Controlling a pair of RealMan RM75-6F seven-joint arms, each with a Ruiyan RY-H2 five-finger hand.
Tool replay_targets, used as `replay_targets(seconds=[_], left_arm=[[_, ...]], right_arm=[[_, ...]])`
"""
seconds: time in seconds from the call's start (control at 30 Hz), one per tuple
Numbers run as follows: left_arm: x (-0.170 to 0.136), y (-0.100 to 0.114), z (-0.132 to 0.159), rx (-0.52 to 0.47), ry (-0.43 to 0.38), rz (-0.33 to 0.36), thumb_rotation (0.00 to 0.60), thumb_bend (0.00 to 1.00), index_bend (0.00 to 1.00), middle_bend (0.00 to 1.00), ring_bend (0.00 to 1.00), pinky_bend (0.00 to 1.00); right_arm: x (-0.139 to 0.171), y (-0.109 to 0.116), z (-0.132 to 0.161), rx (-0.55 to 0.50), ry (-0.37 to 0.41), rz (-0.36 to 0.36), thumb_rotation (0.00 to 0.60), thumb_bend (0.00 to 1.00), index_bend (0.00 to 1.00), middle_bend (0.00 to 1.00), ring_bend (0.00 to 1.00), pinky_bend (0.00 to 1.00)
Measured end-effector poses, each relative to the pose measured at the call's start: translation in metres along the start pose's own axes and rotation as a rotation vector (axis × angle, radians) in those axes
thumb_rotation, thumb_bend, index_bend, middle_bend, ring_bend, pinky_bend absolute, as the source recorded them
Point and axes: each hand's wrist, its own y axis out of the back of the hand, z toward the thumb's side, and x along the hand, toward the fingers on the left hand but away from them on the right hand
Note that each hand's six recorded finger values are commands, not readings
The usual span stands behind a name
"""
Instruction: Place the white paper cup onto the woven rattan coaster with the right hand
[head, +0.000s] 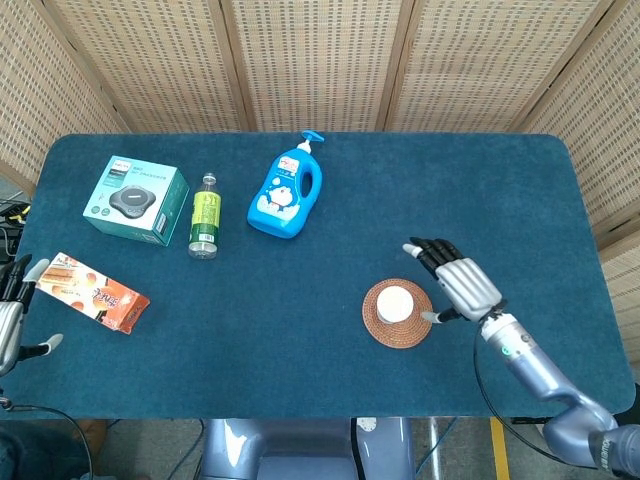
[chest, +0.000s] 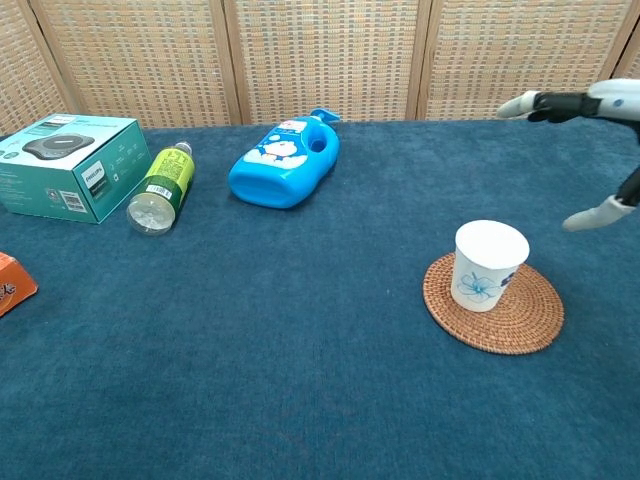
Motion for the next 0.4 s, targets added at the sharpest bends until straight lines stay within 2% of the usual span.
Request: replay_targets(seconds=[0.17,0.23,0.4], left_arm=[[-0.004,0.003,0.000,-0.011,-0.011,0.007,0.600,0.00,0.00,0.00,0.00,0.00],[-0.004,0.003,0.000,-0.014,-0.014,0.007,0.600,0.00,0.00,0.00,0.00,0.00],[-0.007,0.004,-0.001,-0.021,-0.018,0.011,0.600,0.00,0.00,0.00,0.00,0.00]], right_arm=[[0.042,0.017,-0.023,0.024,-0.066,-0.119,0.600,0.00,0.00,0.00,0.00,0.00],[0.068,0.021,-0.037,0.045,-0.115,-0.178,0.600,0.00,0.00,0.00,0.00,0.00],[0.119,0.019,-0.063,0.108,-0.226,-0.253,0.600,0.00,0.00,0.00,0.00,0.00]])
